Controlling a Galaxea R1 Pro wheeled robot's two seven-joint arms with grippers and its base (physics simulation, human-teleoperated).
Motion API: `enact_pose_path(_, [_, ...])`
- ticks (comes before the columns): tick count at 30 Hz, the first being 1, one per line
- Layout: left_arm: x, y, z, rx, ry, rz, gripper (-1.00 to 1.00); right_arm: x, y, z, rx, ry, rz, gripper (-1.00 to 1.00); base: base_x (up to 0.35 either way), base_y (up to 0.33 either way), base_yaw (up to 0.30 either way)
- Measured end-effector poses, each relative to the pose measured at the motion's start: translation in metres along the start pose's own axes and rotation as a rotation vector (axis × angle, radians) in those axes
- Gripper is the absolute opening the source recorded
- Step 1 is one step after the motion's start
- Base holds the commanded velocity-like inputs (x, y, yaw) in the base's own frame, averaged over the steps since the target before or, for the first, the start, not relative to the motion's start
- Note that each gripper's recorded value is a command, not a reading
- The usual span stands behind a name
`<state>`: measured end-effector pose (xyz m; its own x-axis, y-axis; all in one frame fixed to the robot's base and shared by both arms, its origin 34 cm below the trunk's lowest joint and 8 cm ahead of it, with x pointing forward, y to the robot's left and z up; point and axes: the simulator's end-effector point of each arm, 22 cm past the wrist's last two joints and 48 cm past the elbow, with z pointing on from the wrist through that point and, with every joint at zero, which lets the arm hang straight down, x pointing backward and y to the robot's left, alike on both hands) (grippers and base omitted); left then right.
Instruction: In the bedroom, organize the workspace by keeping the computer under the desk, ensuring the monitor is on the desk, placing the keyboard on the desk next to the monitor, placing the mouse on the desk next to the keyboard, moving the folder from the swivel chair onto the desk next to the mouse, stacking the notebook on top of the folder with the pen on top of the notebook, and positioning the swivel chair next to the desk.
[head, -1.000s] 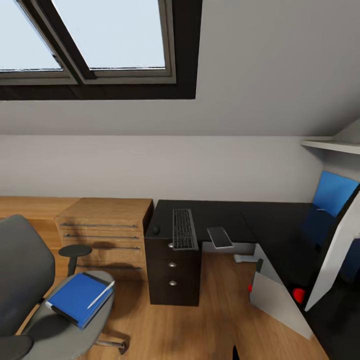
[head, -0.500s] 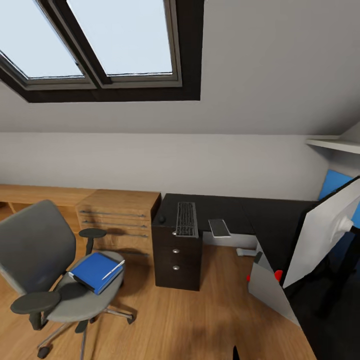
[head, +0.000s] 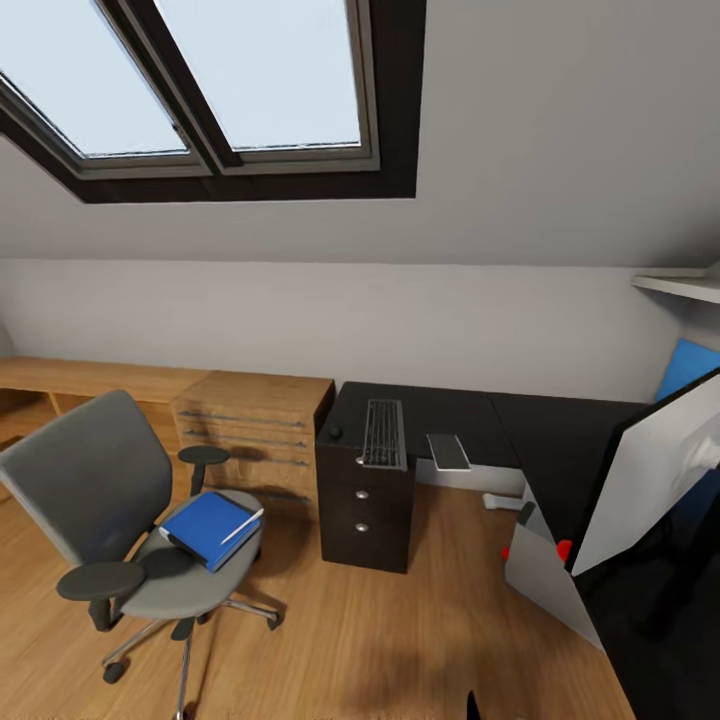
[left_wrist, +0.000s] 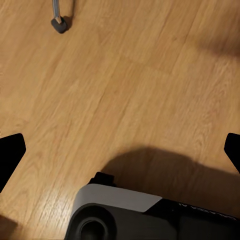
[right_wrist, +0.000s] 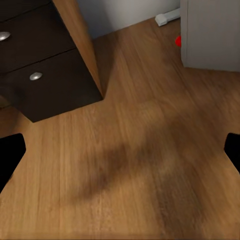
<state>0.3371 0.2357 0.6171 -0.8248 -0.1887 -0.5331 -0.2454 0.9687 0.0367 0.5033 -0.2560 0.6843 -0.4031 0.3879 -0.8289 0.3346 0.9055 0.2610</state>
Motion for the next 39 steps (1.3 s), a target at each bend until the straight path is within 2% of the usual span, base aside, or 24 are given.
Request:
enact_pose_path(11, [0.000,0.005,-0.012,-0.008,0.014,0.002,1.00,-0.005,-0.002,-0.008,0.009,0.011,-0.003,1.00,0.000,0.000,0.101])
enact_pose_path(18, [-0.001,0.007,-0.019,-0.010,0.018,0.003,1.00,-0.021,-0.002,-0.014,0.007,-0.041,-0.015,1.00,0.000,0.000,0.043])
enact_pose_path(27, [-0.004,0.007,-0.028,-0.009,0.020,0.004,1.00,-0.027,0.004,-0.022,0.000,-0.042,-0.016,1.00,0.000,0.000,0.000])
enact_pose_path(34, [-0.005,0.007,-0.035,-0.007,0.020,0.004,1.00,-0.031,0.008,-0.027,-0.013,-0.038,-0.026,1.00,0.000,0.000,-0.258])
enact_pose_path(35, [-0.005,0.007,-0.037,-0.006,0.021,0.005,1.00,-0.031,0.011,-0.028,-0.028,-0.036,-0.040,1.00,0.000,0.000,-0.267])
enact_pose_path(38, [-0.004,0.005,-0.040,-0.003,0.025,0.006,1.00,-0.026,0.037,-0.033,-0.133,-0.023,-0.146,1.00,0.000,0.000,-0.193])
enact_pose_path(39, [-0.004,0.006,-0.041,-0.003,0.026,0.006,1.00,-0.026,0.040,-0.034,-0.147,-0.020,-0.162,1.00,0.000,0.000,-0.086])
